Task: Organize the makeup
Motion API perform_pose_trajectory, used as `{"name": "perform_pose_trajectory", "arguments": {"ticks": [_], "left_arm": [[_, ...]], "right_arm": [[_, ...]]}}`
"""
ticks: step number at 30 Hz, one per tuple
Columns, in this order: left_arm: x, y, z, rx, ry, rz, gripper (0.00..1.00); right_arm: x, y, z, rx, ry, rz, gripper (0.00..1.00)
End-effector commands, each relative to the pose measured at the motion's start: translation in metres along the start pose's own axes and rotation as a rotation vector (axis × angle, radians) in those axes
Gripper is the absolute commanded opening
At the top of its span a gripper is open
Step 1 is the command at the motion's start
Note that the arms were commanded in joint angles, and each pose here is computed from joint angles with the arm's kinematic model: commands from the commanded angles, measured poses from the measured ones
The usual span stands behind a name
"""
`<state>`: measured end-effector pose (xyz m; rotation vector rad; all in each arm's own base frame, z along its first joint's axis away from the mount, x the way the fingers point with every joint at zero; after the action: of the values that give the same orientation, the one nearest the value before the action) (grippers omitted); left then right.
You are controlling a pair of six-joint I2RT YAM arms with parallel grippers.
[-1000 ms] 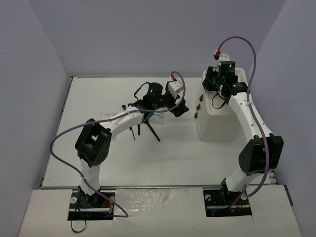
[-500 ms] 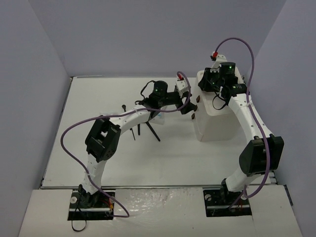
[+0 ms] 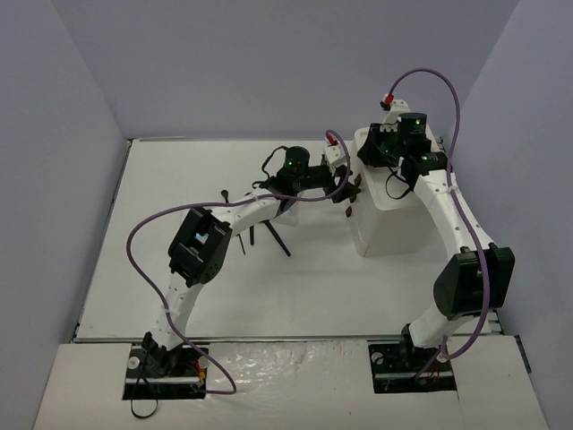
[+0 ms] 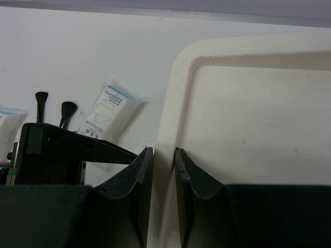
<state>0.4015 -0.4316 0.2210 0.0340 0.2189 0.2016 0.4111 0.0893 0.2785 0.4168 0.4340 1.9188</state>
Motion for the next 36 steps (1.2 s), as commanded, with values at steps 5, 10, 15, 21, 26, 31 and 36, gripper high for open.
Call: {"name": "perform_pose_trajectory", "arguments": {"ticks": [5,10,15,21,26,31,36], "left_arm": [[-0.023,-0.006,0.081,-0.234,-0.144,-0.078,0.43],[-0.029,-0.010,0.082,-0.243,-0.145,-0.112,0.33],[-0.033,-0.011,0.077,-0.240,-0.134,-0.150,0.14],[-0.040,-0.003,0.084,-0.258,-0.144,-0.150,0.00],[-0.043,0.016,0.089,-0.256,-0.155,-0.091,0.00],[-0.041,0.036,0.086,-0.235,-0.132,-0.044,0.00],[-0.038,0.060,0.064,-0.186,-0.069,0.010,0.00]], "right_arm": [[0.027,0.006,-0.019,0.072,-0.027,0.145,0.00],[0.026,0.004,-0.020,0.077,-0.031,0.141,0.00],[0.024,0.005,-0.021,0.075,-0.036,0.133,0.00],[0.018,0.007,-0.019,0.066,-0.043,0.101,0.00],[0.010,0.006,-0.021,0.070,-0.051,0.053,0.00],[-0.001,0.006,-0.023,0.075,-0.062,-0.002,0.00],[-0.010,0.008,-0.023,0.074,-0.073,-0.030,0.00]]}}
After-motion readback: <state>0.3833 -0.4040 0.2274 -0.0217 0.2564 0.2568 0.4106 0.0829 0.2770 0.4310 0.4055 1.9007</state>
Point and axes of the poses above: each gripper's point midway between its finger pads, its own y axis back along the fingers, its own x axis along the line the jaws close on, z = x × y, the point moved 6 cm from there along y, back along the fingers, and after that the axes turned 11 degrees about y, right-handed, at the moved point
